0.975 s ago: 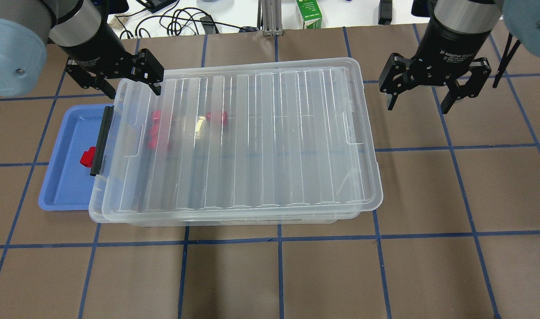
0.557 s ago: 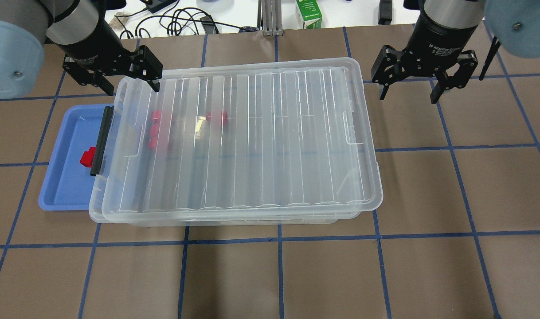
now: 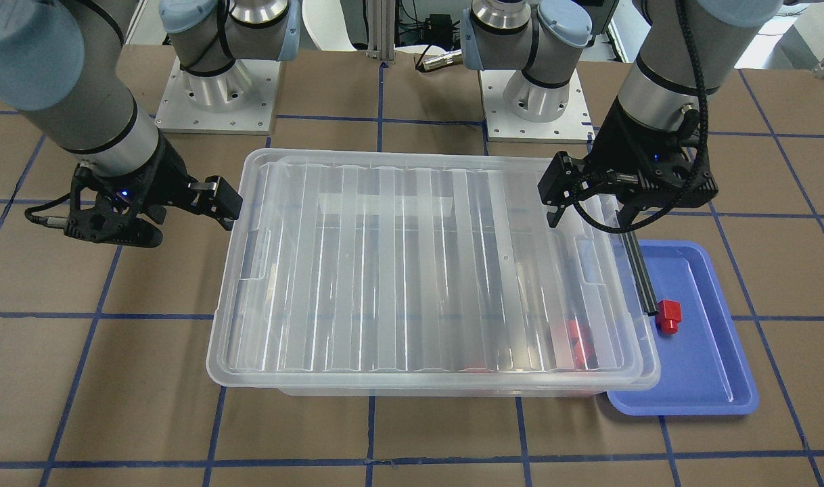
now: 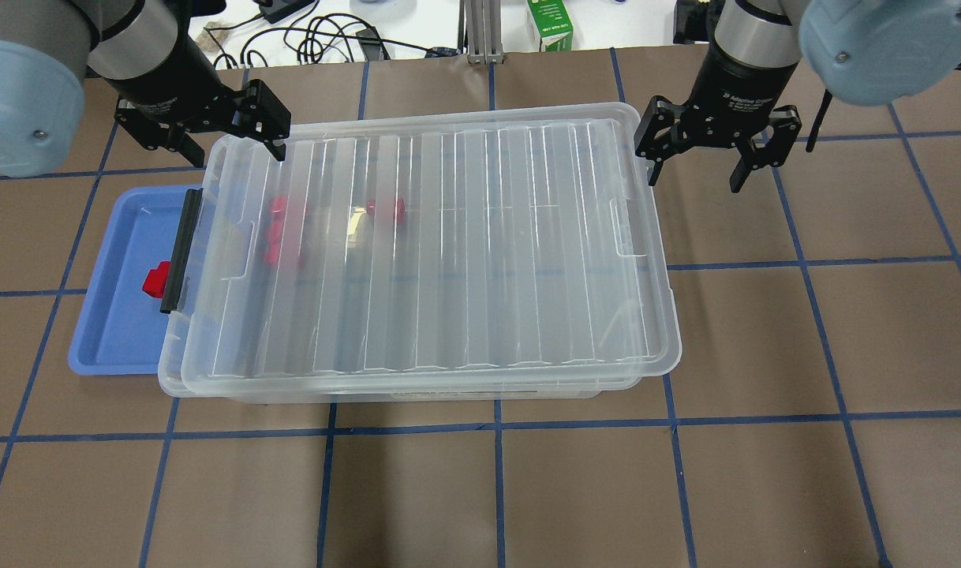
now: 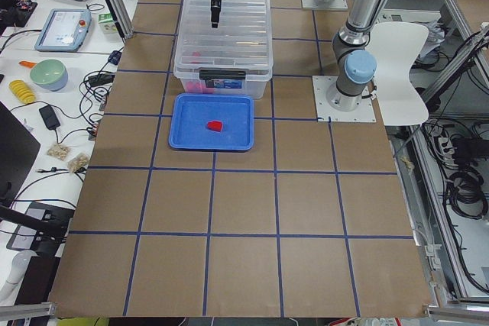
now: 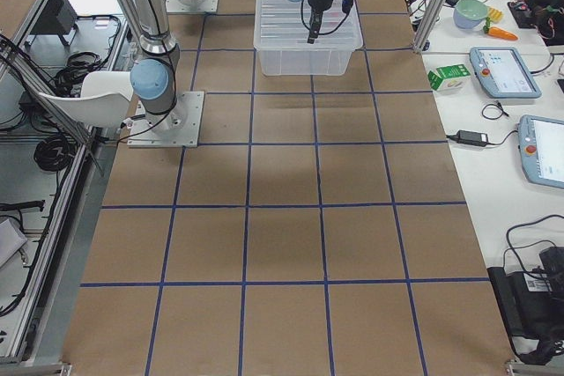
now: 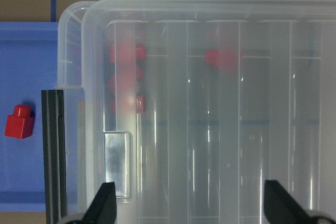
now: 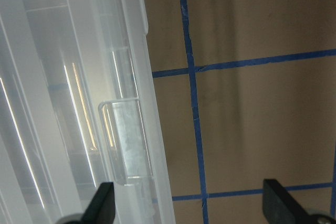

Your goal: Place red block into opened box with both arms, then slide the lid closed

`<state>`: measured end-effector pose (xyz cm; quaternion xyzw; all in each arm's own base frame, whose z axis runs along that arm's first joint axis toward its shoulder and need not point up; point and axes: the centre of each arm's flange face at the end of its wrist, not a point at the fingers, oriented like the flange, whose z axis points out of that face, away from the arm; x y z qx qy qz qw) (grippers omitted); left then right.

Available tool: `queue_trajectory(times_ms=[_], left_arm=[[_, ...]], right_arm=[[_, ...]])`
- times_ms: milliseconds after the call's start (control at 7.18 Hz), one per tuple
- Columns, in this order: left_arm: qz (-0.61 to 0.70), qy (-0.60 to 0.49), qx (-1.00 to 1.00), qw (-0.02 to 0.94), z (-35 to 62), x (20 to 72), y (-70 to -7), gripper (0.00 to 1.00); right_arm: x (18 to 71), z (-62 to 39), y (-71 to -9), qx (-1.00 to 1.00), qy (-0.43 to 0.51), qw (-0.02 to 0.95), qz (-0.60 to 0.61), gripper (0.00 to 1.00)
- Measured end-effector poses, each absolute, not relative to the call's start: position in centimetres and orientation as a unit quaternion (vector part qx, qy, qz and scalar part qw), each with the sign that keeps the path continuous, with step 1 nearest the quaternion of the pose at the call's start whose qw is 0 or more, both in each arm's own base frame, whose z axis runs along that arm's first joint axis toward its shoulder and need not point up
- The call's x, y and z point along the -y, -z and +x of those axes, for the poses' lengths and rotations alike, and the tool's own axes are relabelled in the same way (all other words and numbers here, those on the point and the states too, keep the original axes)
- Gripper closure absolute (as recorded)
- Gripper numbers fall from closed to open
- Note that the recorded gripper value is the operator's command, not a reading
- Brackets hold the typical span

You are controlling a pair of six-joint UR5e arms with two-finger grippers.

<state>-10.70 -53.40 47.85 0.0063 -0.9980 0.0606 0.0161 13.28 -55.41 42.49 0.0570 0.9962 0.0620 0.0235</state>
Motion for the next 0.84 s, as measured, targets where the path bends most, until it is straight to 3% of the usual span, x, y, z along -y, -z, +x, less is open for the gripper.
queue_trajectory(times_ms=[835], left_arm=[[0.007,-0.058,0.998,0.016,-10.7,53.2,-47.4,0.0]], right_arm=[[58.6,13.3,-37.2,-0.995,-0.076,0.022,0.054,0.0]])
